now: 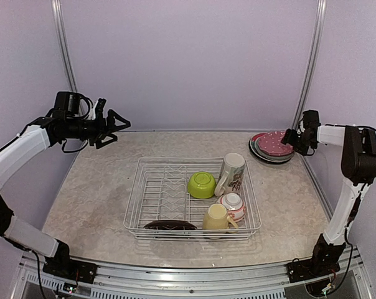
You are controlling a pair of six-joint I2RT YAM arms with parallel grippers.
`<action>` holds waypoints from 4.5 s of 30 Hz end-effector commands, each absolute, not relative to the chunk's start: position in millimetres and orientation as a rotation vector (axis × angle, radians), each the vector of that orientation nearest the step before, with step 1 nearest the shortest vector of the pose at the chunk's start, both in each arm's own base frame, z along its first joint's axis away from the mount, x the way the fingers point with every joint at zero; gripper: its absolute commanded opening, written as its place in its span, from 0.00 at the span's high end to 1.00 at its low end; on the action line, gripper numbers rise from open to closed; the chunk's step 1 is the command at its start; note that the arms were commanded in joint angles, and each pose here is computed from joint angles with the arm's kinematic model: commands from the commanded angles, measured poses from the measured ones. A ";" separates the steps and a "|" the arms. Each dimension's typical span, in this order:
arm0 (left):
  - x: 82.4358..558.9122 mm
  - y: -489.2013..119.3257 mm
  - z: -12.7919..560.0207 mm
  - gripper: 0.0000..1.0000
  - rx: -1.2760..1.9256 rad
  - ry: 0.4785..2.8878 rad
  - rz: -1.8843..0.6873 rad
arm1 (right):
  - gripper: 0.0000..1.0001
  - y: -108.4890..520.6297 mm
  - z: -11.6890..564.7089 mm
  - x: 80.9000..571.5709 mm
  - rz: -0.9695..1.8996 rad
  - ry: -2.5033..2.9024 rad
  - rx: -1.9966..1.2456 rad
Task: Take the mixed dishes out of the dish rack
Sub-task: Place the plate with another plate, then grab the plate from the dish rack, then place the plate with another plate.
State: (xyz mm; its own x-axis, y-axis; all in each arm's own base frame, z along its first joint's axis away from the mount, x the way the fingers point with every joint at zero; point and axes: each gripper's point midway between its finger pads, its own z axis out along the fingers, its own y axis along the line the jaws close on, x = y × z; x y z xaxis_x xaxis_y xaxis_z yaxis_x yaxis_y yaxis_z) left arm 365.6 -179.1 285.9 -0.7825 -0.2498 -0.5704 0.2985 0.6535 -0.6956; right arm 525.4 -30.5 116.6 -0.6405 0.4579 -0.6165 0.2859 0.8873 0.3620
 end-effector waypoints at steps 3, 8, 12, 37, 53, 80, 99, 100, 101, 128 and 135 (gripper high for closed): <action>361.3 -181.7 304.7 0.01 0.087 2.179 -1.075 | 0.14 -23.7 116.7 527.8 0.286 2.322 0.448; 360.7 -183.3 304.9 0.01 0.091 2.180 -1.082 | 0.09 -22.9 120.6 518.1 0.271 2.328 0.413; 359.6 -185.2 306.8 0.01 0.098 2.175 -1.100 | 0.08 -23.3 128.8 512.3 0.258 2.332 0.392; 357.6 -187.3 308.8 0.01 0.099 2.174 -1.123 | 0.00 275.5 297.6 285.0 0.696 1.832 -0.751; 357.3 -194.6 300.5 0.01 0.116 2.206 -1.101 | 0.04 444.7 192.8 146.2 0.376 1.782 -1.607; 359.1 -194.5 295.8 0.01 0.119 2.221 -1.092 | 0.86 465.0 142.4 139.2 0.244 1.820 -1.895; 364.9 -190.0 290.5 0.01 0.086 2.234 -1.104 | 1.00 470.1 223.9 166.3 0.058 1.643 -1.630; 365.3 -189.4 290.2 0.01 0.085 2.234 -1.099 | 1.00 469.6 229.2 168.3 0.050 1.631 -1.613; 365.8 -189.2 289.6 0.01 0.084 2.235 -1.094 | 1.00 469.1 234.8 170.4 0.043 1.622 -1.593; 367.8 -188.9 286.6 0.01 0.071 2.246 -1.116 | 1.00 313.7 377.5 251.7 0.903 1.501 -0.318; 366.6 -188.9 289.7 0.01 0.076 2.238 -1.116 | 1.00 207.2 352.9 286.4 1.111 1.463 0.309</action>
State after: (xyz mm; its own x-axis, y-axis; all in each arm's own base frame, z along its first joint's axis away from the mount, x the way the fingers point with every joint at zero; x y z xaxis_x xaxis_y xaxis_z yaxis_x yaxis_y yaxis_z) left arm 364.3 -189.2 279.3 -0.8127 -0.2156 -0.5413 0.2973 0.6455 -0.7035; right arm 289.0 251.1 319.2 -0.2562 0.3605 -0.8969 -0.4881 0.7526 0.4420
